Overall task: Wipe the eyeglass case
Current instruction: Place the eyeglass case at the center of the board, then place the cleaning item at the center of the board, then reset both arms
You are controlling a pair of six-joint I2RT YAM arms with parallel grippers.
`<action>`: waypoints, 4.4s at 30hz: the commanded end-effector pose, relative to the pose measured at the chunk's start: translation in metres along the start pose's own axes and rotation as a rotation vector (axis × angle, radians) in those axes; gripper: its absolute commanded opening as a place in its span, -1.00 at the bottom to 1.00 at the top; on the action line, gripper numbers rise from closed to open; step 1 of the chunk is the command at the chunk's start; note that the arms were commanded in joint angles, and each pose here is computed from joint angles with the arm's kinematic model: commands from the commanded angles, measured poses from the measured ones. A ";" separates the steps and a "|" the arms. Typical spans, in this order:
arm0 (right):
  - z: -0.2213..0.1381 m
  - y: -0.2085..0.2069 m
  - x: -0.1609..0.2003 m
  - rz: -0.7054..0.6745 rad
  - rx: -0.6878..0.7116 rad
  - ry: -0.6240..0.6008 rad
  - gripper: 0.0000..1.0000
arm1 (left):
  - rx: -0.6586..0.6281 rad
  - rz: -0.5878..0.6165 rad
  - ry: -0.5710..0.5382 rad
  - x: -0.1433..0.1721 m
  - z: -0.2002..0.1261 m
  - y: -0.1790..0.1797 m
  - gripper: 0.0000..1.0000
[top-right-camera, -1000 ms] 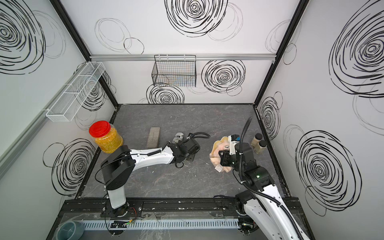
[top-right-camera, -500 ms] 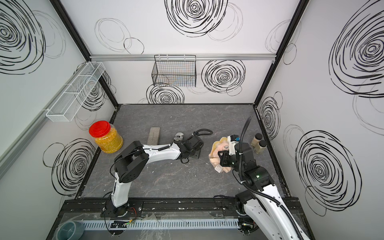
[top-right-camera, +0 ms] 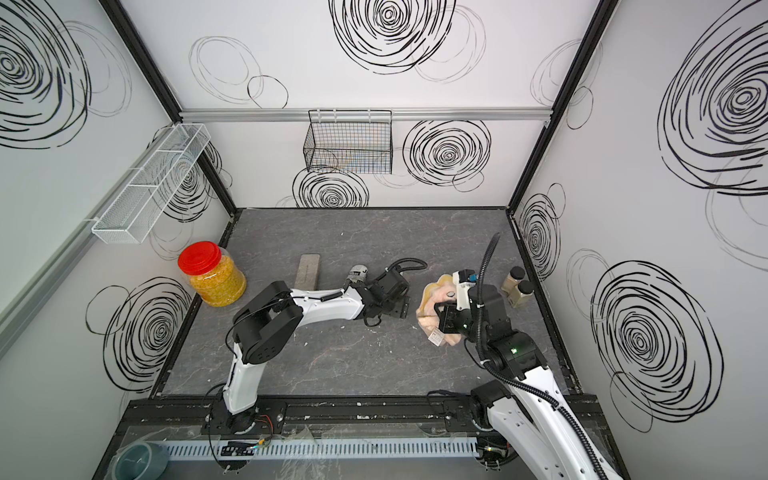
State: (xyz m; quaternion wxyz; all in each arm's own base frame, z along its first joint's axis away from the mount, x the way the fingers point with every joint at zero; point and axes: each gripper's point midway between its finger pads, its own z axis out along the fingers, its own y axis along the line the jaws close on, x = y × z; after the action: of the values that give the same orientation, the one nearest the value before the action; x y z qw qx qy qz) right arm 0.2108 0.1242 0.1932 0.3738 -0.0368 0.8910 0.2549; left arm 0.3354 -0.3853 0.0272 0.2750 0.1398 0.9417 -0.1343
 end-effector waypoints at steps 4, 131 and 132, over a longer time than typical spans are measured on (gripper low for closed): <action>-0.003 0.024 0.000 -0.048 -0.139 -0.014 -1.00 | 0.093 -0.028 -0.166 -0.042 -0.048 -0.013 0.88; 0.100 -0.203 -0.077 -0.186 0.495 -0.467 1.00 | -0.517 -0.086 -0.875 -0.017 -0.201 0.358 0.98; 0.099 -0.203 -0.077 -0.181 0.498 -0.462 1.00 | -0.517 -0.086 -0.874 -0.017 -0.201 0.358 0.98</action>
State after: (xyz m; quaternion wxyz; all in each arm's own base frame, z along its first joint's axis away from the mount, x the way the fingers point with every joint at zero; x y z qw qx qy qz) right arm 0.3799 -0.0175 0.0958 0.5819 0.0475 0.8118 -0.0097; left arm 0.3694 0.0090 0.1225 0.6435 -0.0444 0.7627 0.0470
